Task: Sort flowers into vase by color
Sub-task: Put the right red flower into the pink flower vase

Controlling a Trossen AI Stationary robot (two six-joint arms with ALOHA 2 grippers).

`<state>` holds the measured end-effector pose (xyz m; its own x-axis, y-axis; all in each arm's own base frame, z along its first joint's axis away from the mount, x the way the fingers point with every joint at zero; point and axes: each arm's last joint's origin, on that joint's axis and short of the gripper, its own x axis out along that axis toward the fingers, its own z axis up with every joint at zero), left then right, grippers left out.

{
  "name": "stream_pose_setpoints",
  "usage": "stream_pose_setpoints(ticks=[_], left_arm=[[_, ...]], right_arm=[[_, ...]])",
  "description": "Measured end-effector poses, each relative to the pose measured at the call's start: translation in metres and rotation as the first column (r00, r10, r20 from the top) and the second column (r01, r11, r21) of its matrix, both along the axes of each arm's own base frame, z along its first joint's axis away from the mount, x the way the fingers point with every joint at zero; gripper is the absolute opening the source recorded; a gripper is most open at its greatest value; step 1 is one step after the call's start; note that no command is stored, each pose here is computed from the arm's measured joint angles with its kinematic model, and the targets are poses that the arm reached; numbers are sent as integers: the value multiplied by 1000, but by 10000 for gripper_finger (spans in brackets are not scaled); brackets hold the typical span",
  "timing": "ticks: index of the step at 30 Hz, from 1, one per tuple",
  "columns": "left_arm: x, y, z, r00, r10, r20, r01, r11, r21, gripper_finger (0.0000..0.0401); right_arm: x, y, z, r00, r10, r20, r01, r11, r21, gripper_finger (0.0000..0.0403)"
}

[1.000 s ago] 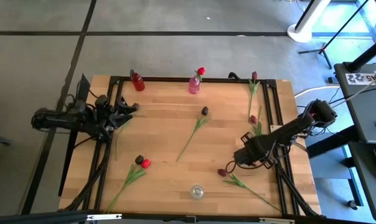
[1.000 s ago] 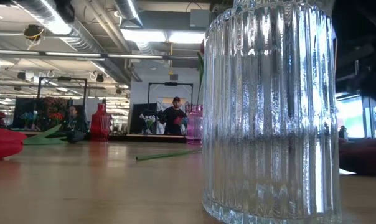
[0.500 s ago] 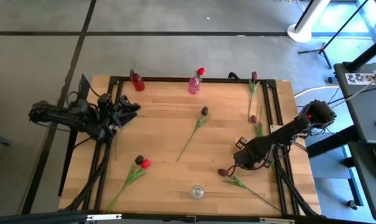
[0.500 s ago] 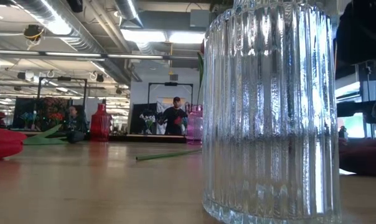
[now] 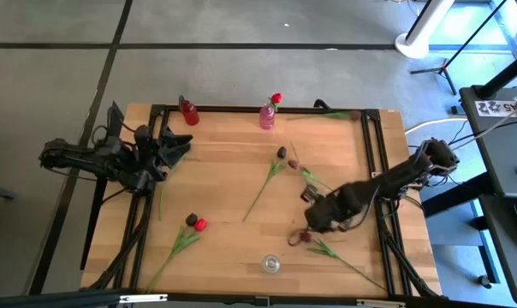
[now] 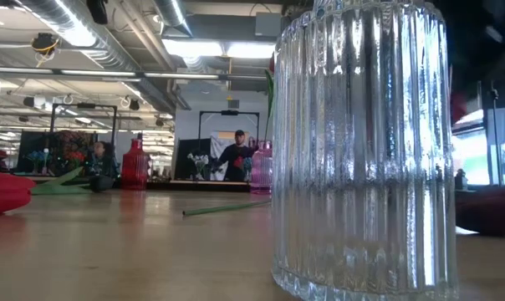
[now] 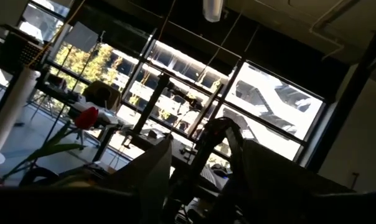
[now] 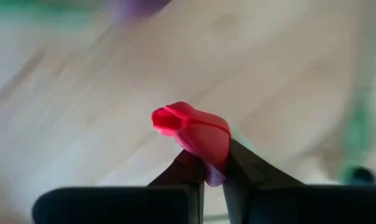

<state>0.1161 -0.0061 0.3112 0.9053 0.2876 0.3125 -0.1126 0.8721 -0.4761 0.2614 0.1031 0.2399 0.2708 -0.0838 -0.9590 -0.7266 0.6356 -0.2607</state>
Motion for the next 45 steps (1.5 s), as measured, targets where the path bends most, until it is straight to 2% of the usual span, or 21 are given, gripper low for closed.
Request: stream_pose_setpoints(ticks=[3, 5, 6, 7, 8, 10, 11, 12, 14, 16, 19, 22, 24, 26, 29, 31, 33, 36, 41, 43, 45], left_arm=[[0, 2, 0, 999, 34, -5, -34, 999, 5, 195], [0, 3, 0, 999, 43, -5, -43, 999, 4, 195], [0, 3, 0, 999, 47, -5, -47, 999, 4, 195], [0, 4, 0, 999, 50, -5, -50, 999, 5, 195], [0, 4, 0, 999, 53, -5, -53, 999, 4, 195], [0, 4, 0, 998, 56, -5, -55, 998, 4, 195], [0, 4, 0, 998, 55, -5, -55, 998, 4, 195], [0, 4, 0, 998, 55, -5, -55, 998, 5, 195], [0, 4, 0, 998, 55, -5, -55, 998, 4, 195], [0, 4, 0, 999, 49, -3, -49, 999, 1, 195], [0, 4, 0, 1000, 27, 4, -27, 1000, -15, 195], [0, 4, 0, 1000, 24, 3, -24, 1000, -17, 195], [0, 3, -1, 1000, 24, -2, -24, 1000, -16, 195], [1, 4, -1, 1000, 25, -11, -25, 1000, -15, 195], [1, 4, -3, 998, 52, -35, -53, 998, -16, 195], [2, 5, -4, 996, 81, -44, -82, 996, -22, 195], [3, 6, -6, 992, 113, -59, -115, 993, -29, 195], [4, 8, -7, 985, 157, -71, -160, 986, -36, 195], [5, 12, -8, 975, 208, -81, -211, 977, -41, 195], [6, 13, -8, 972, 220, -84, -224, 974, -40, 195], [7, 15, -8, 969, 231, -87, -235, 971, -40, 195]], right_arm=[[19, -15, 38, 979, -186, 82, 173, 974, 146, 22], [31, -30, 63, 937, -335, 95, 294, 906, 303, 13], [36, -40, 74, 908, -411, 78, 350, 848, 397, 11], [40, -51, 85, 874, -485, 34, 405, 764, 503, 10], [43, -63, 92, 839, -543, -44, 457, 658, 599, 10], [48, -85, 98, 756, -613, -231, 552, 407, 728, 12], [49, -94, 99, 715, -622, -319, 592, 296, 749, 14], [49, -103, 99, 672, -630, -390, 630, 207, 749, 16], [48, -117, 100, 607, -632, -481, 672, 85, 736, 15], [50, -129, 104, 585, -615, -529, 666, -8, 746, 11], [52, -142, 123, 643, -590, -489, 541, -103, 835, 7], [47, -154, 159, 714, -618, -329, 313, -138, 940, 9], [41, -163, 180, 717, -659, -229, 166, -157, 973, 13], [33, -174, 202, 684, -721, -109, -2, -152, 988, 14], [19, -188, 232, 571, -816, 91, -273, -85, 958, 9], [12, -197, 245, 464, -868, 178, -408, -30, 912, 7], [8, -207, 250, 337, -916, 217, -480, 31, 877, 6], [6, -220, 249, 145, -962, 229, -470, 137, 872, 9], [2, -246, 236, -120, -971, 206, -317, 234, 919, 7], [2, -257, 228, -185, -966, 180, -251, 223, 942, 8], [5, -268, 218, -209, -966, 154, -196, 195, 961, 10]])
